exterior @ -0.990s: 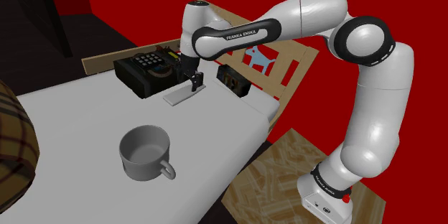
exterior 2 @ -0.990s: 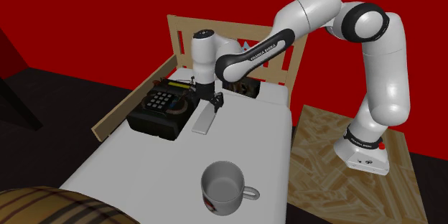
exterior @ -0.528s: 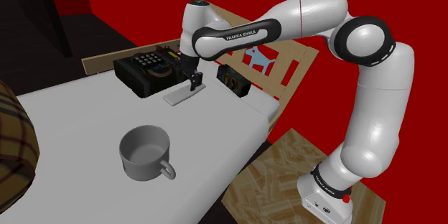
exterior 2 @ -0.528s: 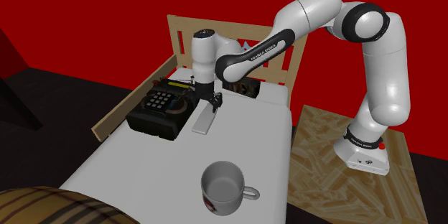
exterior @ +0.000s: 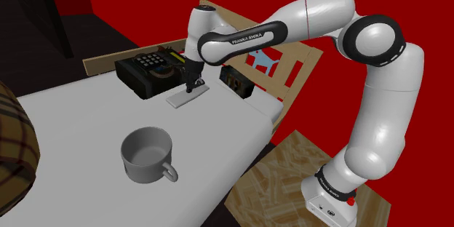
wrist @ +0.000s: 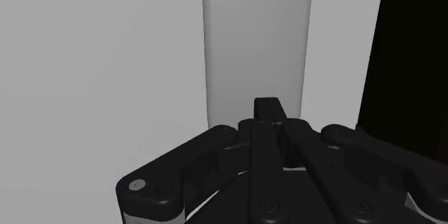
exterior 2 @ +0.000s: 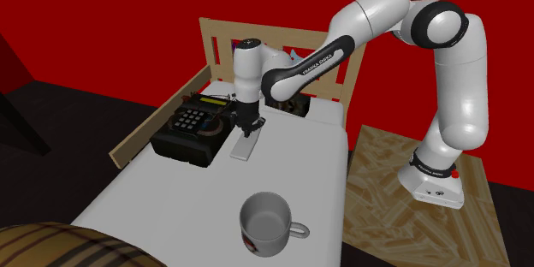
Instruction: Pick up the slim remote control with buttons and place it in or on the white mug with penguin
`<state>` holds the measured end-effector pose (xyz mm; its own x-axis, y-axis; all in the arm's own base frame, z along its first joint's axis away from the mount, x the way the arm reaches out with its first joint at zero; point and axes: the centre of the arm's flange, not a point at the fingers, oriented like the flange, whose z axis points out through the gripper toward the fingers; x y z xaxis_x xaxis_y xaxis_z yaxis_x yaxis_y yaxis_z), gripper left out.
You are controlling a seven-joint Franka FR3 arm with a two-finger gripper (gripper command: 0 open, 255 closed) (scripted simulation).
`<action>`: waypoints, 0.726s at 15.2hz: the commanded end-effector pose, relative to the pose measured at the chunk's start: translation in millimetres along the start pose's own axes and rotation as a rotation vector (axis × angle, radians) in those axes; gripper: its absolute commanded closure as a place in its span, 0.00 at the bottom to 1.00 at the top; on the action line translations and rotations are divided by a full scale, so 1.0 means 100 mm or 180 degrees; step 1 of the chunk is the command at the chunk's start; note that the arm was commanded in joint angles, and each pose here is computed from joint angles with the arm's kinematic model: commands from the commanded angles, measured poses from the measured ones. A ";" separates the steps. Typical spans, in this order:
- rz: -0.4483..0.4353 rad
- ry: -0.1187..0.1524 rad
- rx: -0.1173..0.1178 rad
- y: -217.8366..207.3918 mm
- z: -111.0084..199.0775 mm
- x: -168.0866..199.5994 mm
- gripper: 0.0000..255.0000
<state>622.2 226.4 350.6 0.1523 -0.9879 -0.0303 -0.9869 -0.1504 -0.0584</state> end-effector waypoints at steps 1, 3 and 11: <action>0.0000 0.0000 0.0000 0.00 0.00 0.00 1.00; 0.0045 0.0008 -0.0093 -0.02 -0.08 0.10 0.00; 0.0085 0.0016 -0.0179 -0.03 0.21 0.19 0.00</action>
<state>628.8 209.2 334.5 0.1255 -0.9918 -0.0261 -0.9921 -0.1255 -0.0013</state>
